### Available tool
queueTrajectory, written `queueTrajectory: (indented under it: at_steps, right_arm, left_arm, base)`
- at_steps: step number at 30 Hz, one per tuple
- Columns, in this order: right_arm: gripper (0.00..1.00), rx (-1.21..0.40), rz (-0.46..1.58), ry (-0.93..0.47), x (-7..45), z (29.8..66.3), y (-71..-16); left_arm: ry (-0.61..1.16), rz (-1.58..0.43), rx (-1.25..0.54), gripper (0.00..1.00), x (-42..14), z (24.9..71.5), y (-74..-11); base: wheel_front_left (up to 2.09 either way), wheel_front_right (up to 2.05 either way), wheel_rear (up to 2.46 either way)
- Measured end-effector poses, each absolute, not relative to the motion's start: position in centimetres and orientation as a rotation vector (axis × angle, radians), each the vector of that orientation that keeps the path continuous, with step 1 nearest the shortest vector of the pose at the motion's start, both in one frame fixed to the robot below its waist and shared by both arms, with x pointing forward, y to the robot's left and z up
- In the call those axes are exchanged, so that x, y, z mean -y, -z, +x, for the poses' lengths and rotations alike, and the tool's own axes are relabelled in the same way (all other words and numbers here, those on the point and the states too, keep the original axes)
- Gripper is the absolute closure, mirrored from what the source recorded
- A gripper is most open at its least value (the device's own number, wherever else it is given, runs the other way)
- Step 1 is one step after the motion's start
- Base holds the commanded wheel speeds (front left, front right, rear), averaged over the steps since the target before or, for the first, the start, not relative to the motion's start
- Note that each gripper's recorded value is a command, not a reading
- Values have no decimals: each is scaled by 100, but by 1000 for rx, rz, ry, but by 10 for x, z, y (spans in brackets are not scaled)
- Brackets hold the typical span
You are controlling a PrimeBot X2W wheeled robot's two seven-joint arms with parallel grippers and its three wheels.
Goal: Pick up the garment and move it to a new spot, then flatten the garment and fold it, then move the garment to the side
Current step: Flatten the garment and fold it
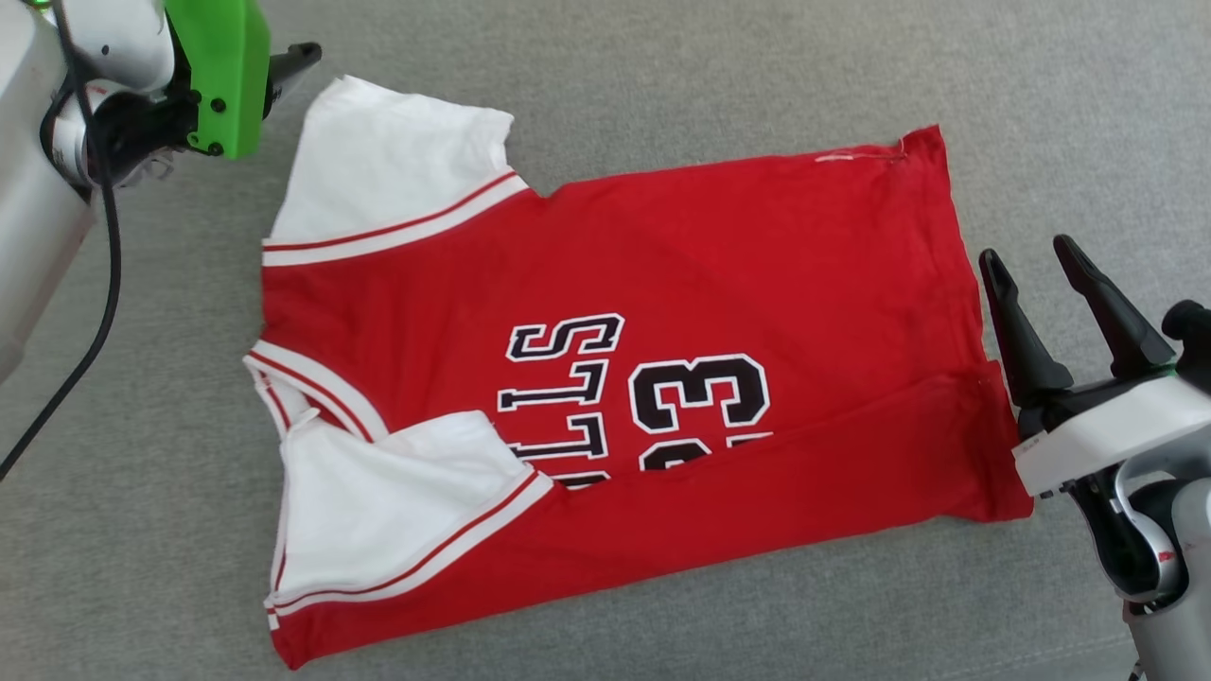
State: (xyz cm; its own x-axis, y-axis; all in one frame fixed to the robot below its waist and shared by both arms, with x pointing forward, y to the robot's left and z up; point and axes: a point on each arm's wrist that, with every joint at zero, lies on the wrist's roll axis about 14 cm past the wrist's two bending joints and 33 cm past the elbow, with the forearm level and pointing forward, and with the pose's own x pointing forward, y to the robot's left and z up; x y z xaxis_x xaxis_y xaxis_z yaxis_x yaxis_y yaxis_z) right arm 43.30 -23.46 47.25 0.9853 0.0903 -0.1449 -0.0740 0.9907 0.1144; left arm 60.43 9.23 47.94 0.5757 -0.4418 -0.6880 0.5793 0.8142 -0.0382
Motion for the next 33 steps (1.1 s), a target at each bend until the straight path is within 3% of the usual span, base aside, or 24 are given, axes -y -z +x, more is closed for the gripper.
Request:
queueTrajectory:
  at_steps: [18,19,20,21,33]
  right_arm:
    - [0,-234,80,-22,257,436,-434]
    - [0,-237,80,-20,258,436,-433]
    - [0,-237,80,-20,258,436,-433]
    - [0,-234,80,-21,257,437,-433]
    - [0,-154,-51,-47,282,461,-486]
  left_arm:
    - [581,199,-1080,0,-84,618,-359]
    - [583,195,-1083,51,-85,617,-359]
    - [583,194,-1083,78,-85,617,-359]
    - [585,190,-1081,100,-85,617,-360]
    - [674,203,-890,100,-65,601,-402]
  base:
    - [0,0,0]
    - [0,0,0]
    - [0,0,0]
    - [0,0,0]
    - [0,0,0]
